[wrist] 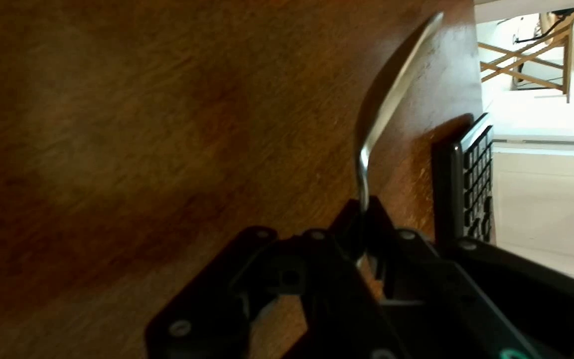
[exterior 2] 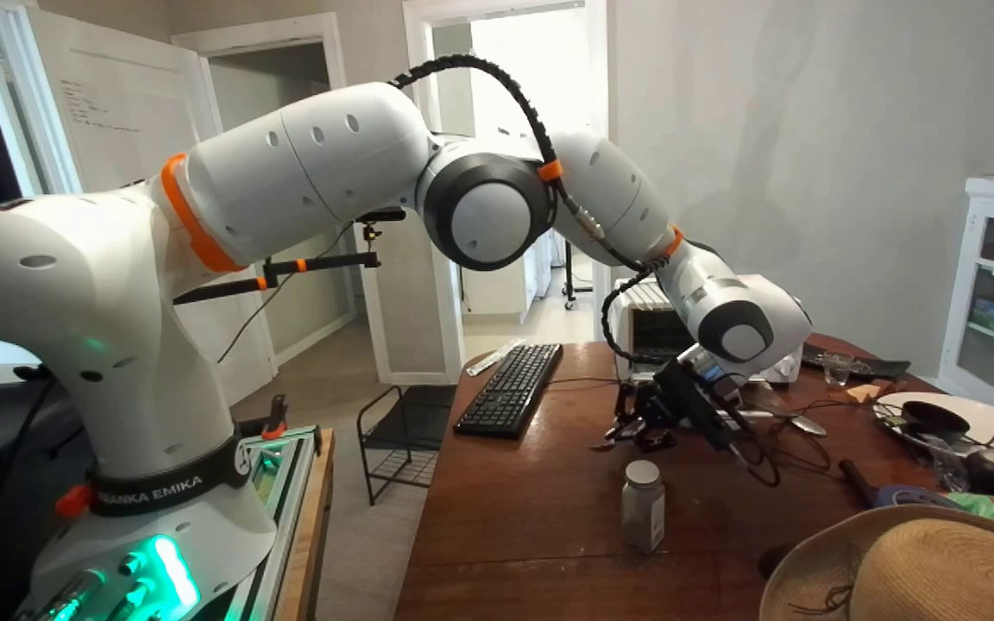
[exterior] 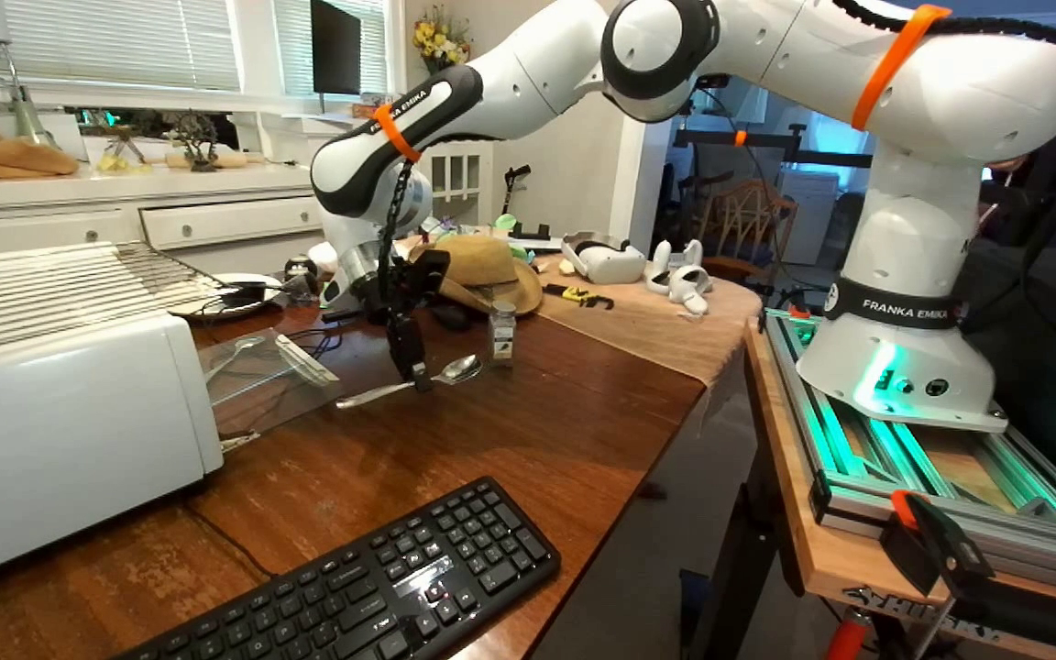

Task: Use the spoon to close the mini oven

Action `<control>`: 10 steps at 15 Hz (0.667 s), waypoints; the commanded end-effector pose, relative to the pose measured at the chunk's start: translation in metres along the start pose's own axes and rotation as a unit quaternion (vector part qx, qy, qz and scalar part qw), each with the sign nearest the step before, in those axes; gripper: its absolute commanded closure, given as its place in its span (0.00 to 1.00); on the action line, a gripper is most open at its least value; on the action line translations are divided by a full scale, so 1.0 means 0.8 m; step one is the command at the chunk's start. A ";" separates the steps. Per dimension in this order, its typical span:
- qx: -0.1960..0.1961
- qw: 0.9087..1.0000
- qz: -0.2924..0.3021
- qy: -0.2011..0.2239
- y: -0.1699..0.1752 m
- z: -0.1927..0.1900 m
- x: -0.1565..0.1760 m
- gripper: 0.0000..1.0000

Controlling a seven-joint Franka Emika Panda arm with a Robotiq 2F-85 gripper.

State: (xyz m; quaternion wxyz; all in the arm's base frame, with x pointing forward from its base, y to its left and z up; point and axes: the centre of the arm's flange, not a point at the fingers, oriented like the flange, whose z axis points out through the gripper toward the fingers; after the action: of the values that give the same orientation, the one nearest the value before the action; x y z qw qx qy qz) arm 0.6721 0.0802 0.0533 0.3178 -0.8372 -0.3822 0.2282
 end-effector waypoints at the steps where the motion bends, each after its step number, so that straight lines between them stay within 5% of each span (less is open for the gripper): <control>1: -0.032 0.999 -0.001 0.028 -0.003 -0.007 0.026 0.98; 10: -0.134 0.987 -0.070 0.056 -0.099 -0.065 0.069 0.98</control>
State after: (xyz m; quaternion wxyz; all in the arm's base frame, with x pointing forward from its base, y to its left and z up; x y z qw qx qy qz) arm 0.7094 0.1287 0.1040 0.2611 -0.8590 -0.4221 0.1252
